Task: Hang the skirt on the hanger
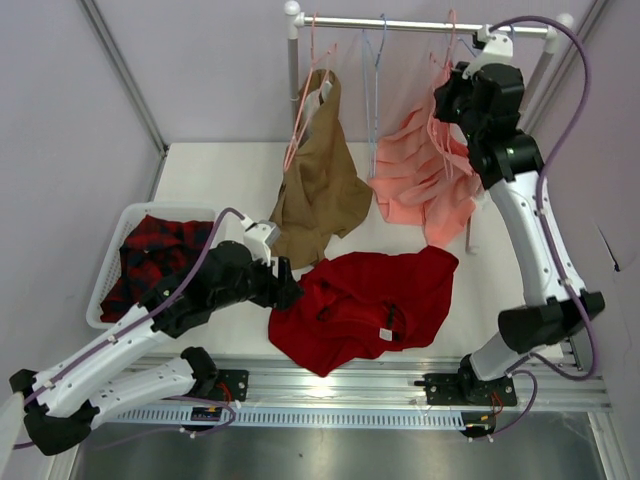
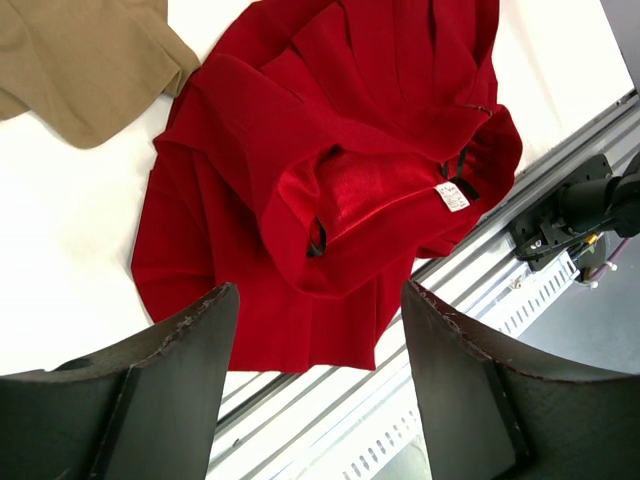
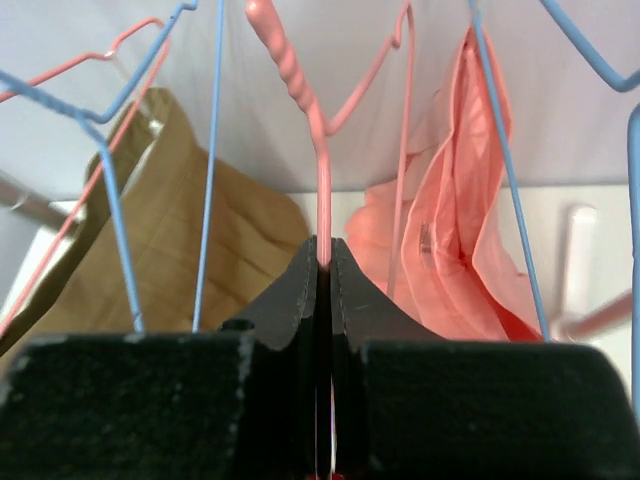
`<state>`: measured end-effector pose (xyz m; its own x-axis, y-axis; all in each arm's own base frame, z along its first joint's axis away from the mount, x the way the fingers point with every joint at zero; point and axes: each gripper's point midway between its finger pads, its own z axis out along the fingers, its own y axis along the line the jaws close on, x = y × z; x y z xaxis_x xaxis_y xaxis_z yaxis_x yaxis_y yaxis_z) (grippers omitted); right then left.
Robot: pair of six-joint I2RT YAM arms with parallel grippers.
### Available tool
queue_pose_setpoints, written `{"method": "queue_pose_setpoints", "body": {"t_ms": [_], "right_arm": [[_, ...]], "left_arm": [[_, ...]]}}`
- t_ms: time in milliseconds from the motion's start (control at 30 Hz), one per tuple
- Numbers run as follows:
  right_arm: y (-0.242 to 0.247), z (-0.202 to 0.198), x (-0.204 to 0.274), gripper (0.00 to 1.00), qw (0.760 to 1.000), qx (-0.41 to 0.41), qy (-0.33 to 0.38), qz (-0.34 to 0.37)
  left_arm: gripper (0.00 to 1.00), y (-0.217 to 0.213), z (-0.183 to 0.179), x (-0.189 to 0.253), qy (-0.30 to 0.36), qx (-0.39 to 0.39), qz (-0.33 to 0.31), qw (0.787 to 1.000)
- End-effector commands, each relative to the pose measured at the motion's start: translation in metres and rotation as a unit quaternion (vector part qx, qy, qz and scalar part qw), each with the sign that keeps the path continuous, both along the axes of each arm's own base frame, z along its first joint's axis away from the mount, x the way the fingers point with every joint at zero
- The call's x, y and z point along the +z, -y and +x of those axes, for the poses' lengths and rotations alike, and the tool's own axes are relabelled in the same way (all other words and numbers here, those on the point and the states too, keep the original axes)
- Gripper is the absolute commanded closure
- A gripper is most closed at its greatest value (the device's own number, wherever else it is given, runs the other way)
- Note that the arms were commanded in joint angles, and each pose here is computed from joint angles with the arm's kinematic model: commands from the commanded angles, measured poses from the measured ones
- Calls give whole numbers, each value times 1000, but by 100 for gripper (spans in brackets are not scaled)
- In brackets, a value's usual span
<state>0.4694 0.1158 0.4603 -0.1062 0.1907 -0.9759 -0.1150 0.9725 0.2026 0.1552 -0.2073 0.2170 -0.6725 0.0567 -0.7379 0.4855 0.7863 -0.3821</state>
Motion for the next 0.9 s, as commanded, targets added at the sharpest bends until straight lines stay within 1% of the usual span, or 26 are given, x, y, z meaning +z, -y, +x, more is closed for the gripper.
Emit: {"method": "queue_pose_setpoints", "body": {"t_ms": [0, 33, 133, 233, 267, 333, 433, 633, 800, 867], "right_arm": [[-1, -55, 32, 100, 998, 34, 23, 41], [1, -70, 25, 100, 998, 39, 13, 42], [0, -97, 14, 100, 997, 60, 5, 46], [-2, -112, 15, 100, 996, 78, 6, 46], [1, -111, 14, 100, 996, 74, 6, 43], [8, -100, 6, 100, 997, 65, -9, 38], [13, -92, 15, 100, 995, 83, -3, 53], [26, -55, 15, 100, 992, 98, 2, 75], [28, -22, 10, 100, 993, 101, 9, 68], [27, -15, 15, 100, 992, 105, 17, 64]], "left_arm": [[29, 10, 3, -3, -2, -4, -14, 1000], [30, 11, 3, -5, -5, -5, -13, 1000], [31, 14, 4, -10, -9, -5, -15, 1000], [32, 17, 5, -16, -14, -6, -12, 1000], [32, 17, 5, -20, -17, -6, -9, 1000], [32, 19, 6, -20, -17, -5, -10, 1000], [33, 21, 6, -22, -21, -5, -11, 1000], [33, 18, 3, -26, -24, -3, -10, 1000], [33, 15, 2, -28, -22, -2, -5, 1000], [33, 13, 1, -29, -22, -1, -1, 1000]]}}
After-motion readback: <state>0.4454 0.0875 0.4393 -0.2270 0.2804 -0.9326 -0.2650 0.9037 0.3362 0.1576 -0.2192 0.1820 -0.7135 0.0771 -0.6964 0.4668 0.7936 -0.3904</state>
